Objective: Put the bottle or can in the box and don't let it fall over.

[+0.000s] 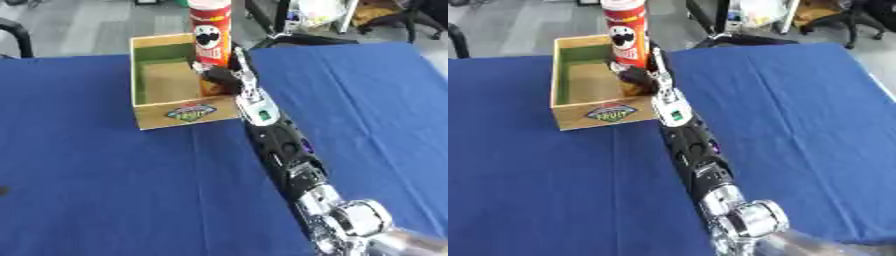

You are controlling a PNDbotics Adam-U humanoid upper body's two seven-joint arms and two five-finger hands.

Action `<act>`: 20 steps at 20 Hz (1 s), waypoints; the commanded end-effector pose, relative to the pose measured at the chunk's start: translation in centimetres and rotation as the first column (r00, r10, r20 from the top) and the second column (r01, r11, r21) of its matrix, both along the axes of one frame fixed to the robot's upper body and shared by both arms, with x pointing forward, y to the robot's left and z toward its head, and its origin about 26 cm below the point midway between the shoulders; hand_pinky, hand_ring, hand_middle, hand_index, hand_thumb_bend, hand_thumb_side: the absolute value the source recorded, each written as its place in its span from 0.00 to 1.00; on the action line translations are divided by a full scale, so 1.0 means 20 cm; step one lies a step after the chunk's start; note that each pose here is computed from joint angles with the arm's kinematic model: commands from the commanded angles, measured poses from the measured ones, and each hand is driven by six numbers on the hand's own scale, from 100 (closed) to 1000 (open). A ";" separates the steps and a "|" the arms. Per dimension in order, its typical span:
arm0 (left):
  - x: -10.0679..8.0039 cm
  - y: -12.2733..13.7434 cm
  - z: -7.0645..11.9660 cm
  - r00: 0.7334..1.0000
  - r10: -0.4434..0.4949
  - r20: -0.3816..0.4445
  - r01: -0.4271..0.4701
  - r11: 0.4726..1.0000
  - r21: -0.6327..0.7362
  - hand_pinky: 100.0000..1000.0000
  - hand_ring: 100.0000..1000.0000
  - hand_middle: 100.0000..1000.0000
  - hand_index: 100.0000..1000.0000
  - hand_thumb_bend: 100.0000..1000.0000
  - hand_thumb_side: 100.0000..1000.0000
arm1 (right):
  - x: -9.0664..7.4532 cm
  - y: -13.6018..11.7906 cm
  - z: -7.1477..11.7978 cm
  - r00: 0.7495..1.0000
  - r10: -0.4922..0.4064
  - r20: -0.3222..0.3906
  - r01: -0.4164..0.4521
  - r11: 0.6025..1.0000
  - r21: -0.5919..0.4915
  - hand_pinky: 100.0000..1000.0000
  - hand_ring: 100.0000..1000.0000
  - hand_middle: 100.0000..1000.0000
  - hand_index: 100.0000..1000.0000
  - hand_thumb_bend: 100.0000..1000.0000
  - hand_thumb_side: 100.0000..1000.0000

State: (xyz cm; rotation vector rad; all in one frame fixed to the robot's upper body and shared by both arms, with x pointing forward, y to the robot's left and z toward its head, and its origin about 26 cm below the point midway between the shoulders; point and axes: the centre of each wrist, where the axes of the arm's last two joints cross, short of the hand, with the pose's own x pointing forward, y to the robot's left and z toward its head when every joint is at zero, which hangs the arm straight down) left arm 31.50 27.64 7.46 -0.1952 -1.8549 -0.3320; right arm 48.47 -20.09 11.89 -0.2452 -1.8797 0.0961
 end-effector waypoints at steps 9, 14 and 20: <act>0.00 0.01 0.03 1.000 0.002 0.024 -0.003 1.000 0.004 0.75 0.91 0.90 0.93 0.34 0.93 | 0.02 -0.02 0.18 0.992 -0.003 0.129 0.015 0.996 -0.091 0.89 1.00 0.92 0.91 0.78 0.26; 0.00 0.02 0.03 1.000 0.011 0.020 -0.011 1.000 0.007 0.75 0.91 0.90 0.93 0.34 0.93 | 0.03 -0.11 0.28 0.982 -0.034 0.185 0.055 0.992 -0.112 0.89 1.00 0.92 0.91 0.76 0.31; -0.01 0.06 0.01 0.999 0.038 0.011 -0.038 0.999 0.014 0.75 0.91 0.90 0.93 0.34 0.93 | -0.01 -0.34 0.42 0.952 -0.096 0.292 0.126 0.989 -0.084 0.87 1.00 0.92 0.92 0.70 0.40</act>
